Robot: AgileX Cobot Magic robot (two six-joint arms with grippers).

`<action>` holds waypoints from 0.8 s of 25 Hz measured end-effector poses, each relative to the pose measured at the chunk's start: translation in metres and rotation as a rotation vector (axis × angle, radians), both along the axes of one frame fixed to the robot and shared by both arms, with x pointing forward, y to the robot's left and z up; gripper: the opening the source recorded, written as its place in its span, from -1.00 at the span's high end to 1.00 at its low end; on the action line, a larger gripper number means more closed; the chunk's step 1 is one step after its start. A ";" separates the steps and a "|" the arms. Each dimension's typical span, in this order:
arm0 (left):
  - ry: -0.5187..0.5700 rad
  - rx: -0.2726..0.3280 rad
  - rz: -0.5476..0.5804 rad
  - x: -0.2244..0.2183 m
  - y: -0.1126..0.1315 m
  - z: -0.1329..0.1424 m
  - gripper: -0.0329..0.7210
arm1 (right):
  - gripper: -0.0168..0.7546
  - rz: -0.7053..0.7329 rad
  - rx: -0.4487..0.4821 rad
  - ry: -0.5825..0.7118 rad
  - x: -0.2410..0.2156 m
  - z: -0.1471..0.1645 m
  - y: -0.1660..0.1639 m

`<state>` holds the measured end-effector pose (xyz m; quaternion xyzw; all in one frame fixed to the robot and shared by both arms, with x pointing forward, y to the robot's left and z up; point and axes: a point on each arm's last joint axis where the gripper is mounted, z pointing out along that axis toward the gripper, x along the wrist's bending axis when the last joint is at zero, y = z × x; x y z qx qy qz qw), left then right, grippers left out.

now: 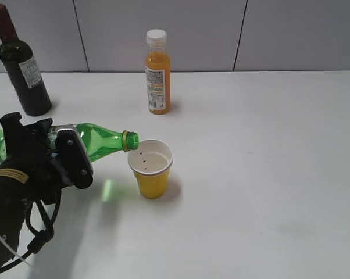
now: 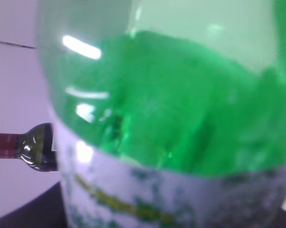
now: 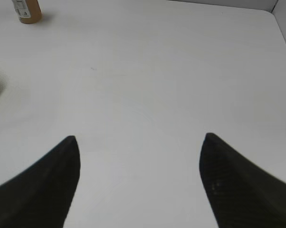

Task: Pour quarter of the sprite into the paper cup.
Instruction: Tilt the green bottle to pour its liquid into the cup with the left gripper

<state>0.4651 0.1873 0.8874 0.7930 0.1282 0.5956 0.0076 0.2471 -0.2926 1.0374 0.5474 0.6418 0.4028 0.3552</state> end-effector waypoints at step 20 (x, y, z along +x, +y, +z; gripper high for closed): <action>-0.029 0.042 0.019 0.014 -0.010 0.008 -0.28 | -0.58 0.000 0.000 0.000 0.000 0.000 0.000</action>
